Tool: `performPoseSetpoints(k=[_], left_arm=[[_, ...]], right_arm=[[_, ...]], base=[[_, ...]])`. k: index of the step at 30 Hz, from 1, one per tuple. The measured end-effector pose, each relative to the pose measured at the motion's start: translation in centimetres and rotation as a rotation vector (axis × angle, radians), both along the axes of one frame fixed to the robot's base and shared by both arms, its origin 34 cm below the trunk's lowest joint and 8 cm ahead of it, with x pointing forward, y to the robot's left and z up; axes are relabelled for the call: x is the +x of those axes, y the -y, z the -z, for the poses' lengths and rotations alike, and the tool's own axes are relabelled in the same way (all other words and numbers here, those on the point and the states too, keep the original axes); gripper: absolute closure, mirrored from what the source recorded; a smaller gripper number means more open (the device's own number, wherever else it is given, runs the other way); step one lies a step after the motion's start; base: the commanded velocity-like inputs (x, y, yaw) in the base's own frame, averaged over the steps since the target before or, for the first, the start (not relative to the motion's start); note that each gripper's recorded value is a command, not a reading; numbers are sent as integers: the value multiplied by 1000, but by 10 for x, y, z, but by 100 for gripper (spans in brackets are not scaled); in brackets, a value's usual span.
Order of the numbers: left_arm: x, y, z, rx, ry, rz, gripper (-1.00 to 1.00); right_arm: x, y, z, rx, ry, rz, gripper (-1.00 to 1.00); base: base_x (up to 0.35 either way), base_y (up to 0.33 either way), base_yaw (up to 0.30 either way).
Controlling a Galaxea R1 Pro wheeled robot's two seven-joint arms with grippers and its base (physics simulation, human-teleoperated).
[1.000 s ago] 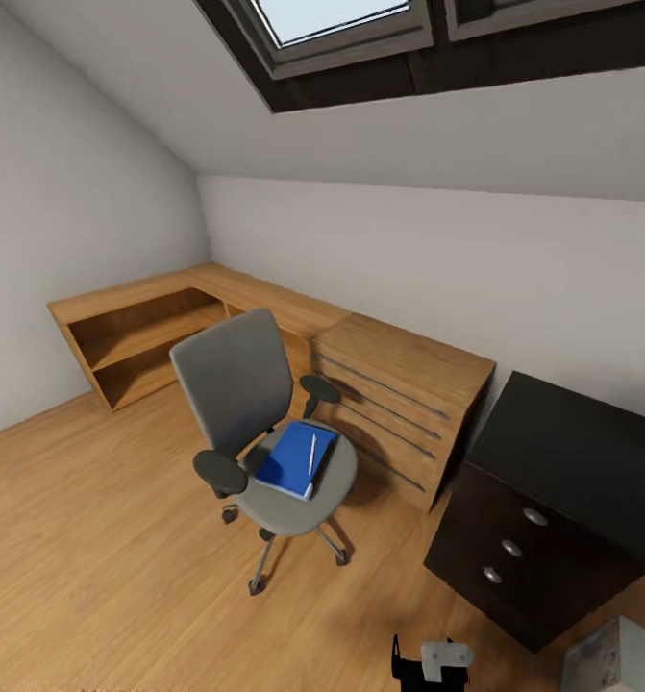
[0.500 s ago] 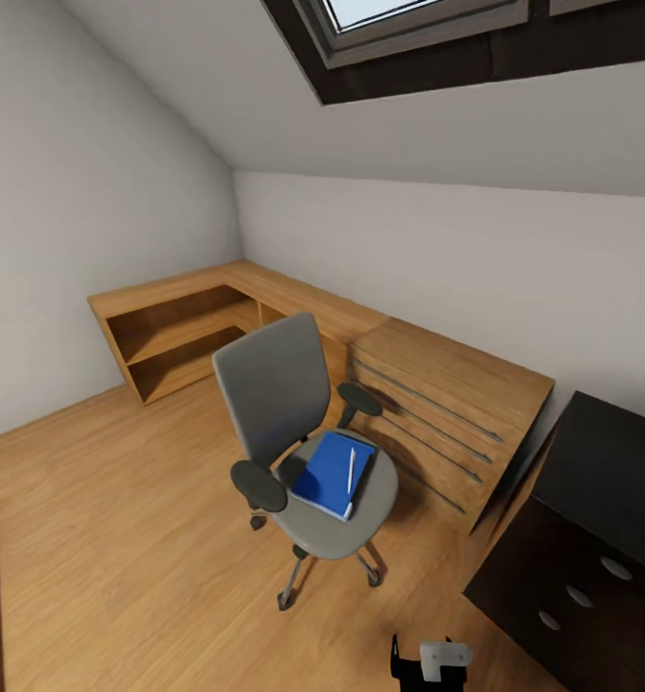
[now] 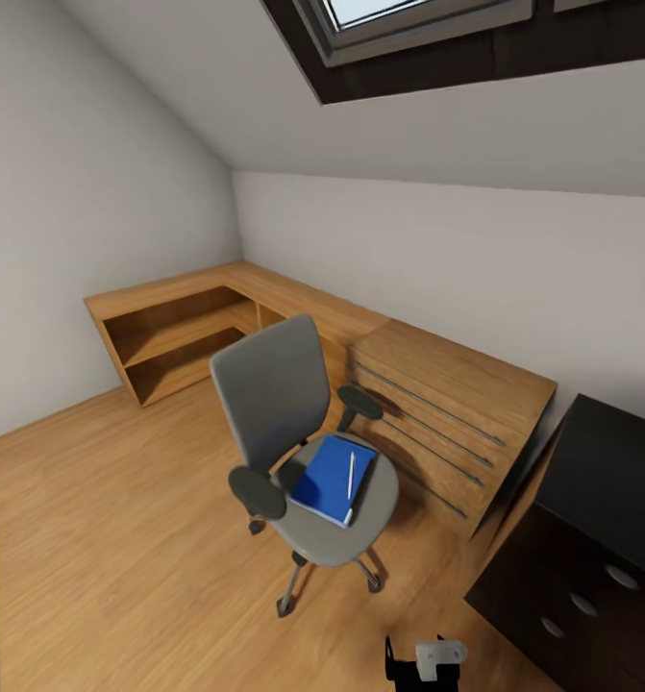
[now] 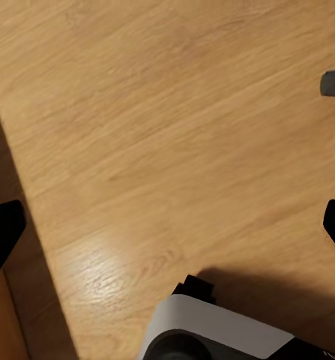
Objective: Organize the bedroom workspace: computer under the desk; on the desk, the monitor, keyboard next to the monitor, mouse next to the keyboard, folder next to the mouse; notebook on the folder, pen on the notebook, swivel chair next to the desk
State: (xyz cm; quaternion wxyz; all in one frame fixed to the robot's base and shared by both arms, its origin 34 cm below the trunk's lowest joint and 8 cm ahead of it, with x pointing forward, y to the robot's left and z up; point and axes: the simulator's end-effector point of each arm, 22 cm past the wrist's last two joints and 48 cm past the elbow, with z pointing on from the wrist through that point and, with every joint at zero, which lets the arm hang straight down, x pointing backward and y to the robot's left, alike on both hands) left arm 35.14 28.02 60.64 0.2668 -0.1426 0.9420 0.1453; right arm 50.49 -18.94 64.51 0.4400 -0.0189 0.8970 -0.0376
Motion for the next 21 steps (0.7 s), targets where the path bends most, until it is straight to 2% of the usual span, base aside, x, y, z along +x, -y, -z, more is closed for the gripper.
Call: performPoseSetpoints(k=[11, 14, 18, 20, 21], left_arm=[[0, -6, 0, 6, -1, -5, -100], [2, -26, -2, 31, 7, -13, -100], [12, -41, -8, 46, 33, -29, -100], [20, -52, -14, 51, 57, -58, -100], [29, -64, -20, 53, 84, -101, -100]], right_arm=[[1, -1, 0, 0, 1, -3, -100], [6, -1, -4, 1, 13, -2, -100], [14, 0, -8, 1, 28, 6, -100], [19, 0, -11, 3, 36, 13, -100], [24, 1, -13, 5, 41, 22, -100]], base=[[210, 44, -4], [278, 7, 0], [236, 3, 0], [187, 1, 0], [160, 1, 0]])
